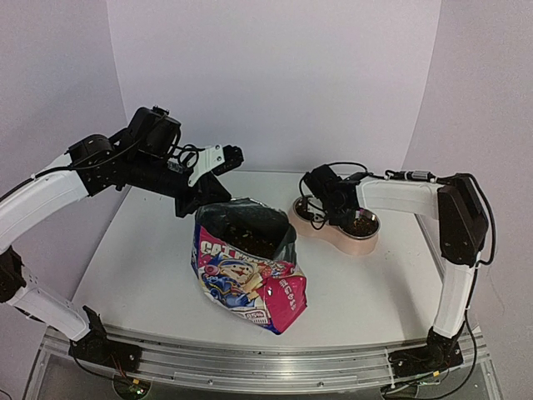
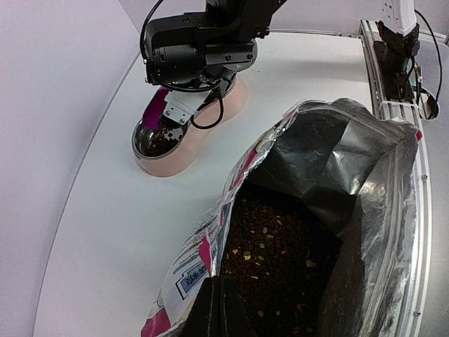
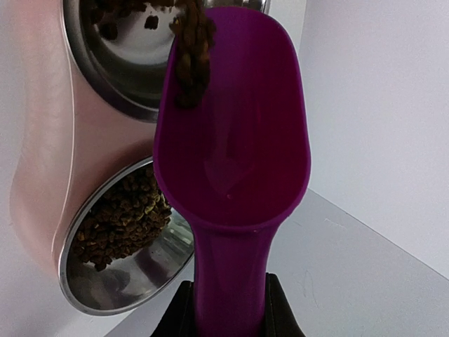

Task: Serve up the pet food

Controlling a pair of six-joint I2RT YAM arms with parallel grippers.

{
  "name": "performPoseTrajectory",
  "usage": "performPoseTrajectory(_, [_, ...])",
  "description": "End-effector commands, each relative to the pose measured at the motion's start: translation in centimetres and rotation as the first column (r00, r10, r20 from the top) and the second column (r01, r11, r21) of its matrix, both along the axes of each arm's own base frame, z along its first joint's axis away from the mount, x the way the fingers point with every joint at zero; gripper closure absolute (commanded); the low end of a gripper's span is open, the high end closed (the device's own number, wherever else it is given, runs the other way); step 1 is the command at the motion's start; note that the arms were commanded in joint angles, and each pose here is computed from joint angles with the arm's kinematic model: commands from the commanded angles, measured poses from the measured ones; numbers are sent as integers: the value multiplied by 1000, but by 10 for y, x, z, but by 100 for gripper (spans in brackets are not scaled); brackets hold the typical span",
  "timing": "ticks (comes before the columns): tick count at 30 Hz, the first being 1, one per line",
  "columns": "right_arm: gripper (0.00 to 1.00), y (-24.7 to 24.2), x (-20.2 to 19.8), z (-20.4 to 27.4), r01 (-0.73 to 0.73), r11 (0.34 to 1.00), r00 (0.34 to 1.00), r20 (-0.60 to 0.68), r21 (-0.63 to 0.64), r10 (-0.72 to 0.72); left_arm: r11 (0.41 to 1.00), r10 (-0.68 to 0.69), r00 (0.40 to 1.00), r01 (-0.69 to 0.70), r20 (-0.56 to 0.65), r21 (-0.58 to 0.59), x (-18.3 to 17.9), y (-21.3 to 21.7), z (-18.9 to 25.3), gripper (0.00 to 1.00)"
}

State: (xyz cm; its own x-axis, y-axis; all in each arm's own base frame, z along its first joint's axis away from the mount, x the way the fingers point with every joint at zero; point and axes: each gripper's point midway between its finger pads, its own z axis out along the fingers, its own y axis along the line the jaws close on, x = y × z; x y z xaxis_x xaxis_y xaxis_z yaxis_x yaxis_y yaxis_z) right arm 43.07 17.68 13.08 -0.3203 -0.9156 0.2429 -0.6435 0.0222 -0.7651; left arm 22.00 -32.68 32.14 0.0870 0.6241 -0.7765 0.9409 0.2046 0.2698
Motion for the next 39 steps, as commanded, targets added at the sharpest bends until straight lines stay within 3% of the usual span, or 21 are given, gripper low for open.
performPoseTrajectory(1, [100, -11, 3, 24, 7, 996, 997, 76, -90, 0, 998, 9, 999, -6, 49, -58, 5, 0, 24, 100])
performPoseTrajectory(8, [100, -10, 5, 40, 15, 997, 993, 121, -81, -5, 998, 11, 999, -7, 51, -65, 5, 0, 25, 100])
performPoseTrajectory(11, [100, -6, 8, 55, 21, 1000, 987, 160, -20, -18, 998, 13, 998, -9, 54, -66, 5, 0, 26, 100])
performPoseTrajectory(16, [100, 6, 4, 91, -14, 984, 975, 220, 180, -26, 998, 21, 998, -17, 54, -68, 6, 1, 27, 100])
performPoseTrajectory(22, [100, 17, -18, 145, -76, 886, 967, 249, 458, -46, 998, 20, 998, -17, 52, -63, 7, 1, 24, 100])
performPoseTrajectory(25, [100, 22, -33, 163, -92, 820, 974, 224, 565, -45, 998, 13, 999, -10, 50, -58, 6, 0, 24, 100])
performPoseTrajectory(29, [100, 38, -65, 199, -149, 671, 980, 198, 726, 4, 999, 11, 999, -10, 35, -38, 6, 2, 21, 100])
performPoseTrajectory(32, [100, 57, -103, 230, -239, 595, 968, 233, 768, 87, 1000, 18, 999, -17, 32, -26, 6, 4, 20, 100])
performPoseTrajectory(35, [100, 66, -138, 250, -282, 579, 957, 263, 765, 120, 999, 27, 999, -26, 34, -19, 8, 5, 18, 100])
performPoseTrajectory(39, [100, 89, -187, 249, -343, 613, 939, 252, 712, 233, 999, 32, 999, -32, 33, -9, 11, 5, 16, 100])
